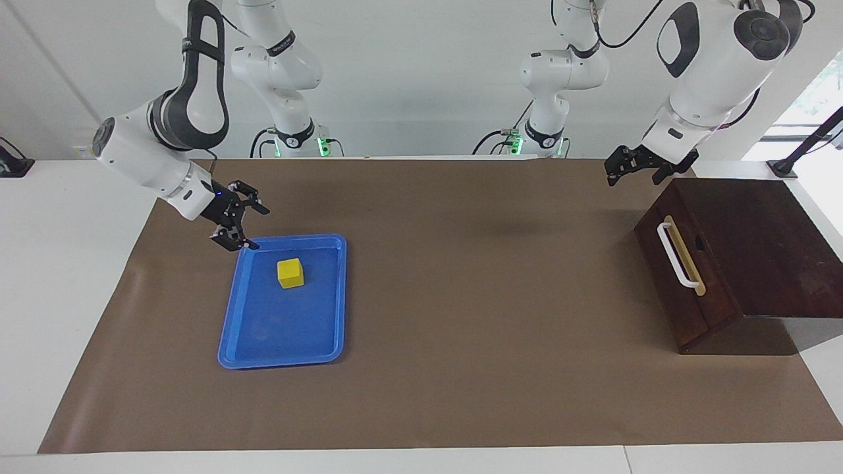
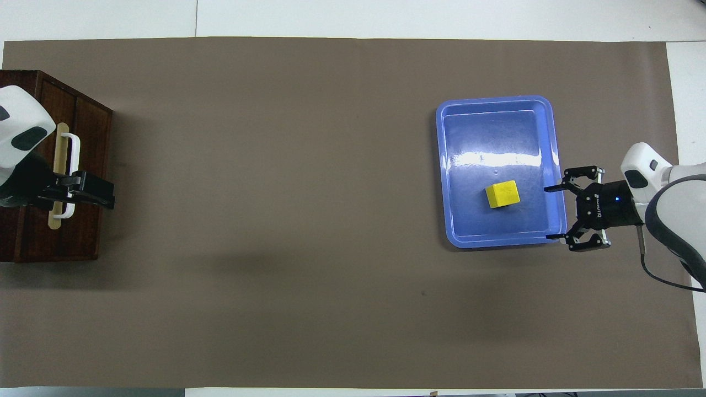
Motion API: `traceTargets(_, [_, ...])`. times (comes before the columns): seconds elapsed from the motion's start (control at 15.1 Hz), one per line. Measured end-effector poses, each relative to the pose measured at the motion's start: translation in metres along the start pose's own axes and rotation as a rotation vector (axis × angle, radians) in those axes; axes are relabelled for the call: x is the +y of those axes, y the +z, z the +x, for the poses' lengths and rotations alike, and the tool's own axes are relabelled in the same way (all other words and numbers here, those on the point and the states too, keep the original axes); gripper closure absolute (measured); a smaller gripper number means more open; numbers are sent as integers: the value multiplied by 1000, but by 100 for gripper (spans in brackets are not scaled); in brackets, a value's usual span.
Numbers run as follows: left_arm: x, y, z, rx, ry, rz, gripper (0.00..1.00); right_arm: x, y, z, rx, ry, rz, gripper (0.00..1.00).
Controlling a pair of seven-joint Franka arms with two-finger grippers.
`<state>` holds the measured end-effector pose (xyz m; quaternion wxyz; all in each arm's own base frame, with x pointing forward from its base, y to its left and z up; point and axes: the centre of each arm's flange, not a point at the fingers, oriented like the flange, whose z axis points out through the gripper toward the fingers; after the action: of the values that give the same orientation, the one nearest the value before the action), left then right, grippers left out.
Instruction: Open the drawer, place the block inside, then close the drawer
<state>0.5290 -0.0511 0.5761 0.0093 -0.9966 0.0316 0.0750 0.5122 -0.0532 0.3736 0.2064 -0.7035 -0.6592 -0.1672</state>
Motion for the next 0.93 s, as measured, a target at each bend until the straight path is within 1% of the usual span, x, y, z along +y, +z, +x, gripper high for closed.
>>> traceTargets(0.13, [0, 0, 0, 0, 0, 0, 0, 4, 7, -2, 14, -44, -4, 0])
traceTargets(0.33, [0, 0, 0, 0, 0, 0, 0, 11, 21, -6, 78, -94, -11, 0])
traceTargets(0.53, [3, -2, 0, 5, 7, 0, 0, 36, 38, -16, 109, -135, 19, 0])
traceTargets(0.8, [42, -8, 0, 52, 75, 7, 0, 59, 59, -28, 153, -171, 60, 0])
traceTargets(0.93, [53, -10, 0, 70, 82, 8, 0, 63, 68, -33, 163, -184, 74, 0])
